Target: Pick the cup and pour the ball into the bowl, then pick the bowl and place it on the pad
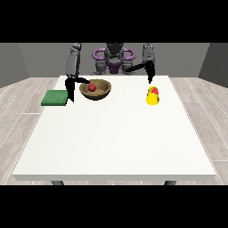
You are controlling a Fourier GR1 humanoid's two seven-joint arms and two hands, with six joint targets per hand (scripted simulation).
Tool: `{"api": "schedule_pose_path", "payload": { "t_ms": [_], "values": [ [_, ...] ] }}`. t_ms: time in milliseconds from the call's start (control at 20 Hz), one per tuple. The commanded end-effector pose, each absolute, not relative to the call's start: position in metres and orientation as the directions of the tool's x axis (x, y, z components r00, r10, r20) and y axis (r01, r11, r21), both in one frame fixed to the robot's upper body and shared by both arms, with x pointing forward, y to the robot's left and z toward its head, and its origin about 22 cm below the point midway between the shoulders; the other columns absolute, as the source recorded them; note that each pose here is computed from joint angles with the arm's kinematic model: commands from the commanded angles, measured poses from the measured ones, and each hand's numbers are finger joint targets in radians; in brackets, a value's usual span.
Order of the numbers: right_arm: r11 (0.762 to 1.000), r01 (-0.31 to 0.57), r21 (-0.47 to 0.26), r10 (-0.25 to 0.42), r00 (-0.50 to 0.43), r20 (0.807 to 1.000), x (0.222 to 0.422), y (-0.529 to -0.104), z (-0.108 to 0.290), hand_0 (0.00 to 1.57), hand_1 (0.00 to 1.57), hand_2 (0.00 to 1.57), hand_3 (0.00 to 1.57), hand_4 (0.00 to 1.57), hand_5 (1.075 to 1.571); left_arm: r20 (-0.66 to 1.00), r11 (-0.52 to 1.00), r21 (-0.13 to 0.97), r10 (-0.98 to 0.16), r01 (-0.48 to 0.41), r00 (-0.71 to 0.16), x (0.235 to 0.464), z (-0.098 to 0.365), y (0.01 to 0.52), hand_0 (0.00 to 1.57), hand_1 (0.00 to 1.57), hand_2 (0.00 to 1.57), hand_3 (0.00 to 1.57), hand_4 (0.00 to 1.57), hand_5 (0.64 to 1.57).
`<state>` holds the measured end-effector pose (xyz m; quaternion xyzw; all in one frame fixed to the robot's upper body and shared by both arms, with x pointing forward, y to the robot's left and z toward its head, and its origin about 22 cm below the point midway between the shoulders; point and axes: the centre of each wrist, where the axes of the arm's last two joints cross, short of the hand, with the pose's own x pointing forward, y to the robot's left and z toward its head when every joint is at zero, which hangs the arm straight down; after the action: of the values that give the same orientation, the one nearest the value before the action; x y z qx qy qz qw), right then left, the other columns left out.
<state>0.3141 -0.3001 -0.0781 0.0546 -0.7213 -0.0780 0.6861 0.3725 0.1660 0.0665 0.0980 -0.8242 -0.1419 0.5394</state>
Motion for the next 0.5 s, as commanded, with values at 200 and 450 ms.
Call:
{"api": "schedule_pose_path", "payload": {
  "t_ms": [200,450],
  "values": [
    [0.962,0.121,0.246,-0.250,0.018,0.968,0.314,-0.268,-0.096,0.00,0.00,0.00,0.00,0.24,1.532,0.872,0.941,0.336,-0.292,0.046,-0.392,0.370,0.074,0.169,0.00,0.00,0.00,0.00,0.00,1.562],
    [0.973,0.021,0.232,-0.233,0.046,0.971,0.336,-0.237,-0.075,0.00,0.00,0.00,0.00,0.35,1.546,0.880,0.940,0.341,-0.330,-0.031,-0.342,0.378,0.067,0.197,0.00,0.00,0.00,0.00,0.00,1.564]
  ]
}}
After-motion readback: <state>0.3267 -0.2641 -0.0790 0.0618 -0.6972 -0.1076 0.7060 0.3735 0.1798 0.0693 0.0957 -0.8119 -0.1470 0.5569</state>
